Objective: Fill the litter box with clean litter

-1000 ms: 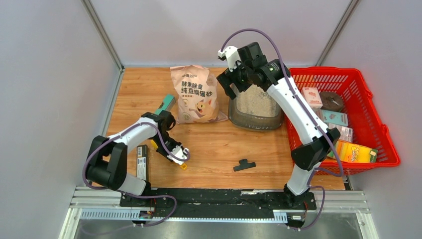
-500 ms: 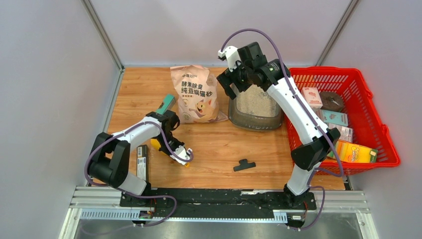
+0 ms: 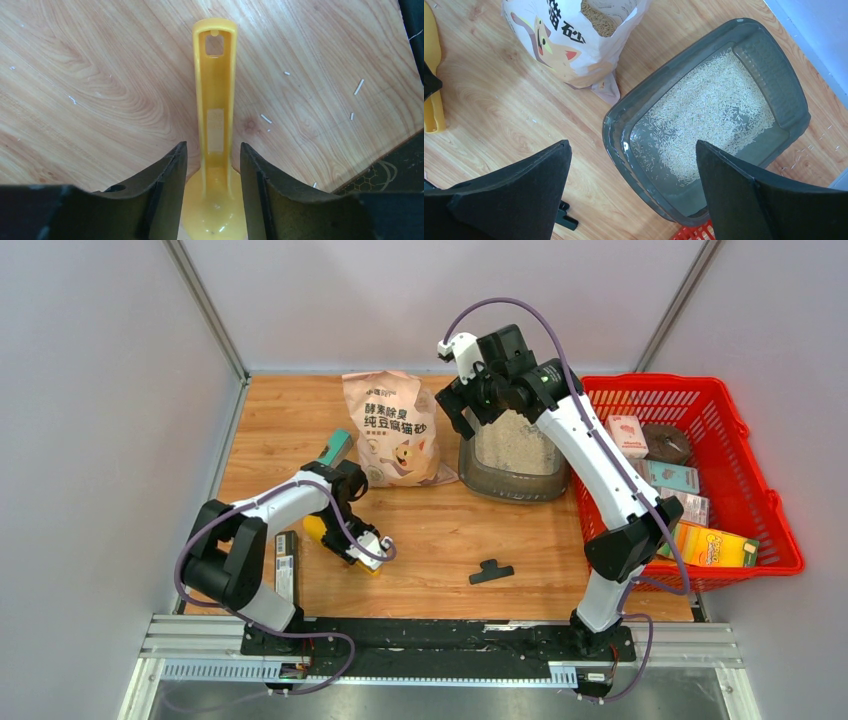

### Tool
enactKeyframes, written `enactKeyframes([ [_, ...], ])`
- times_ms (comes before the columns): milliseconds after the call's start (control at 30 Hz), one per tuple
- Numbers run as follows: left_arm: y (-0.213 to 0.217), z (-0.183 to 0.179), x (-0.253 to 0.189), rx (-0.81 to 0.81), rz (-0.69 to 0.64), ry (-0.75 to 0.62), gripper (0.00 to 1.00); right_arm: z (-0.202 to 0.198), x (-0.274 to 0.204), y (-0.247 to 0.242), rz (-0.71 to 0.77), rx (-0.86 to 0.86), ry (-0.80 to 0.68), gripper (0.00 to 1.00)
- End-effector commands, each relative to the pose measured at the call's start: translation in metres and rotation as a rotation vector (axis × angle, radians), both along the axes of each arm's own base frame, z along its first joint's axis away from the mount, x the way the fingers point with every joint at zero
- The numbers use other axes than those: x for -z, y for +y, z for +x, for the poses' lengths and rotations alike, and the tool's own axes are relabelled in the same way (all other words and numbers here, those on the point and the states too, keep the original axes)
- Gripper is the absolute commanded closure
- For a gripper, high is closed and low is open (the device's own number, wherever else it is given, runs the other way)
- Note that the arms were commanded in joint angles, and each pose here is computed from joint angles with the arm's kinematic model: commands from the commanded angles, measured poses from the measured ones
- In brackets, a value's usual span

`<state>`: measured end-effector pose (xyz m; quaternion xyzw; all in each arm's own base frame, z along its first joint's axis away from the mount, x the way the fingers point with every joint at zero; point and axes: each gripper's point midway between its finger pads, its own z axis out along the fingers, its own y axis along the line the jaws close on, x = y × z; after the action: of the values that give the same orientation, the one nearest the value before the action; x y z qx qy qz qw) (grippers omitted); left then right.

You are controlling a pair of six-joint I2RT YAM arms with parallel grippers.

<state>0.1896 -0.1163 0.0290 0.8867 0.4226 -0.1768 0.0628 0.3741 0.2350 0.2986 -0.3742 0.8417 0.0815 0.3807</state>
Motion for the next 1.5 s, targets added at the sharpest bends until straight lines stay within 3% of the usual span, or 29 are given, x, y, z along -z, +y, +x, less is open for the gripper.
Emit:
enactKeyframes([
  [0, -0.006, -0.001, -0.01, -0.011, -0.036, -0.017, 0.48, 0.002, -0.013, 0.004, 0.016, -0.021, -0.034, 0.0],
  [133, -0.006, 0.0, -0.008, -0.014, -0.038, -0.028, 0.48, 0.004, -0.014, 0.006, 0.021, -0.024, -0.036, 0.0],
  [467, 0.001, 0.003, 0.01, 0.041, 0.006, -0.085, 0.58, 0.004, -0.016, 0.006, 0.017, -0.027, -0.044, 0.0],
  [800, -0.002, 0.007, 0.01, -0.007, 0.05, -0.066, 0.6, 0.005, -0.017, 0.007, 0.015, -0.037, -0.048, 0.0],
  [1300, -0.008, 0.004, 0.005, -0.109, 0.046, -0.029, 1.0, 0.005, -0.015, 0.013, 0.025, -0.052, -0.033, 0.0],
  [1467, -0.024, 0.007, -0.027, -0.212, -0.014, 0.003, 1.0, 0.006, -0.016, 0.009, 0.015, -0.047, -0.045, 0.0],
])
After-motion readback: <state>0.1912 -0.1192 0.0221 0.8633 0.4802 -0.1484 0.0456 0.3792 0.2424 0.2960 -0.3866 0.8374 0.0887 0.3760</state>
